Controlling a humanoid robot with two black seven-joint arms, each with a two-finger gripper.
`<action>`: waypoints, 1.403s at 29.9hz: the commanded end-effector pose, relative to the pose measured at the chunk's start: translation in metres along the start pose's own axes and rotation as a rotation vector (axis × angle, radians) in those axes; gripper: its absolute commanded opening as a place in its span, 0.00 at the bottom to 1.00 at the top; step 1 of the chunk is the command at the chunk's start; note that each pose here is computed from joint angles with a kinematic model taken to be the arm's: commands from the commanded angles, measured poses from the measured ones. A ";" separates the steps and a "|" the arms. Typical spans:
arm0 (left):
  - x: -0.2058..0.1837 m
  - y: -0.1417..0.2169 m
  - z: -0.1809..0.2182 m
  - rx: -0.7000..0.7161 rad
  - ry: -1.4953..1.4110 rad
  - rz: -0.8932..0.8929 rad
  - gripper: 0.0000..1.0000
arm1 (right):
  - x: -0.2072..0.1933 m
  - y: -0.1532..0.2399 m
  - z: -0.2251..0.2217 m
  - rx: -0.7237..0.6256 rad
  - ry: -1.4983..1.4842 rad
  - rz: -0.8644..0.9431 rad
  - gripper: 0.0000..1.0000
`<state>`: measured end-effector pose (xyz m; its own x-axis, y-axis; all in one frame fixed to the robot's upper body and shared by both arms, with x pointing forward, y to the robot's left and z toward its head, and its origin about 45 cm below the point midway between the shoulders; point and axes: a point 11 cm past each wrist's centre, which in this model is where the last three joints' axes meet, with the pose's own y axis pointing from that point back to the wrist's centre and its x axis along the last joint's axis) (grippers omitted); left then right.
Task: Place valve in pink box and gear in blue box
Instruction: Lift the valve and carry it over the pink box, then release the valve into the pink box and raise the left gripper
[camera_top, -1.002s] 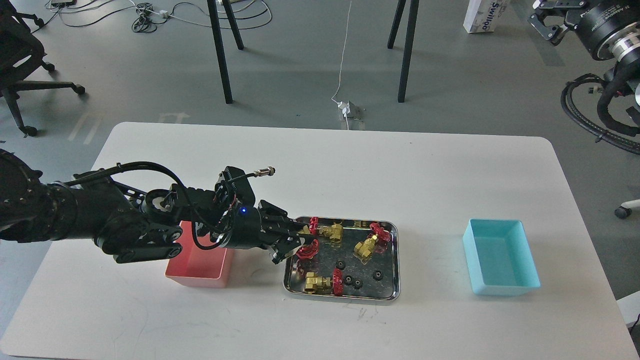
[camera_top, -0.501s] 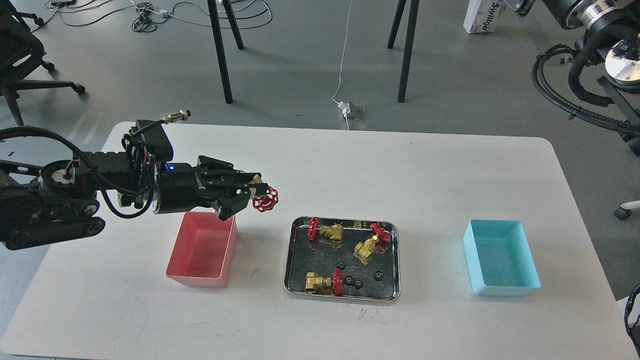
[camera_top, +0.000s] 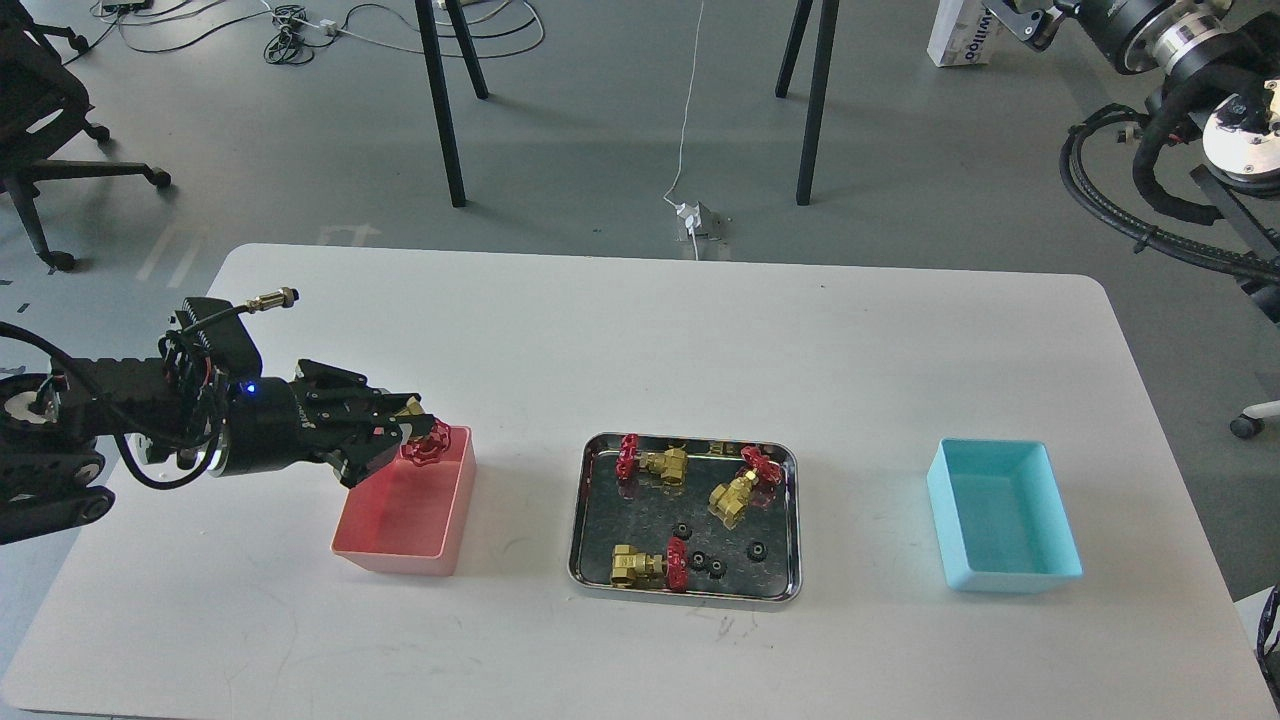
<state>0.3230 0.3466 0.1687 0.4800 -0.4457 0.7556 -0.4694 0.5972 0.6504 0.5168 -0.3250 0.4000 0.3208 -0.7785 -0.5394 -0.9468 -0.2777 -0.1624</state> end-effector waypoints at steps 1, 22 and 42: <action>-0.009 0.001 -0.002 0.008 0.004 -0.020 0.24 | 0.005 0.003 0.004 -0.006 -0.003 0.011 1.00; -0.039 -0.022 0.006 -0.017 0.013 -0.077 0.26 | 0.019 0.011 0.011 -0.019 -0.008 0.041 1.00; -0.052 -0.032 0.008 -0.017 0.019 -0.096 0.56 | 0.027 0.016 0.010 -0.016 -0.009 0.057 1.00</action>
<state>0.3057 0.3446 0.1077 0.5383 -0.4901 0.6856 -0.4034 0.5644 0.7202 0.5103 -0.3436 0.3743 0.2670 -0.7881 -0.5547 -0.9627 -0.2438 -0.1170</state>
